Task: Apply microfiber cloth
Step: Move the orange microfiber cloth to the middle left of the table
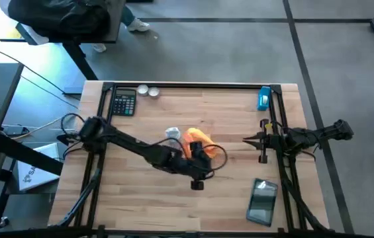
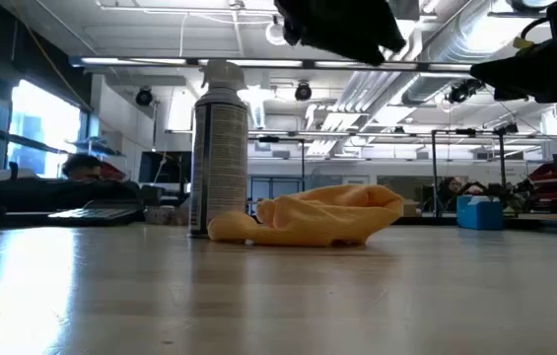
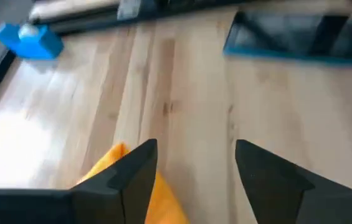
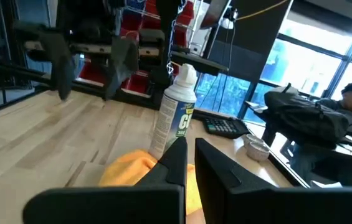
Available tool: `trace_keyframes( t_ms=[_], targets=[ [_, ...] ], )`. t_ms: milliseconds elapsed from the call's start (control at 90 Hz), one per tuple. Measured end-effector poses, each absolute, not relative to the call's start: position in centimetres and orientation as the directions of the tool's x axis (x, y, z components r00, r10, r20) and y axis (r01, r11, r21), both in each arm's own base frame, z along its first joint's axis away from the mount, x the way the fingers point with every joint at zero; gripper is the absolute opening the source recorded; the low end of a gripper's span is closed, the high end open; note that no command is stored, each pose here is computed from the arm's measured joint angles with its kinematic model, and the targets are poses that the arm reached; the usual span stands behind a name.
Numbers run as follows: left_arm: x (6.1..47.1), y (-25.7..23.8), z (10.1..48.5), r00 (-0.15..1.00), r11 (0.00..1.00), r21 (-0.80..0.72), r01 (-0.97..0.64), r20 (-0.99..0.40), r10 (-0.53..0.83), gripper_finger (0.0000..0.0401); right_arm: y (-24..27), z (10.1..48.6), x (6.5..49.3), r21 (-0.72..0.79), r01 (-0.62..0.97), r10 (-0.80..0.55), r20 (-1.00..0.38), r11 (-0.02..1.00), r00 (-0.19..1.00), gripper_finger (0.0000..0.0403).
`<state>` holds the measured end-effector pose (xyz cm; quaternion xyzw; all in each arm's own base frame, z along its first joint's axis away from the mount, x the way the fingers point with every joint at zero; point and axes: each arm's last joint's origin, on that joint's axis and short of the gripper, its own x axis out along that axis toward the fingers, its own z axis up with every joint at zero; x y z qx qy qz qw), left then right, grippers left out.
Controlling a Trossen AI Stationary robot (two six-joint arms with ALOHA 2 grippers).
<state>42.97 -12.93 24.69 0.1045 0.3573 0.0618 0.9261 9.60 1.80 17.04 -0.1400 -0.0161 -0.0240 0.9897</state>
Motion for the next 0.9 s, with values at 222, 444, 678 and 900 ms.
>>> trace_keyframes(
  t_ms=[222, 444, 678, 900],
  targets=[
    [44.6, -11.3, 22.2, 0.646, 0.971, 0.233, -0.06, -0.732, 0.216, 0.0202, 1.8, 17.0, 9.6, -0.277, 0.052, -0.043, 0.038, 0.96, 0.998, 0.0],
    [45.6, -9.1, 18.8, 0.556, 0.964, 0.232, -0.13, -0.788, 0.264, 0.0202, 1.8, 17.0, 9.6, -0.277, 0.051, -0.043, 0.038, 0.96, 0.998, 0.0],
    [45.6, -8.2, 16.1, 0.452, 0.951, 0.278, -0.135, -0.837, 0.309, 0.0202, 1.8, 17.0, 9.6, -0.277, 0.051, -0.043, 0.038, 0.96, 0.998, 0.0],
    [45.4, -8.2, 14.8, 0.407, 0.948, 0.301, -0.102, -0.857, 0.316, 0.0202, 1.8, 17.0, 9.6, -0.277, 0.051, -0.043, 0.038, 0.96, 0.998, 0.0]
  ],
)
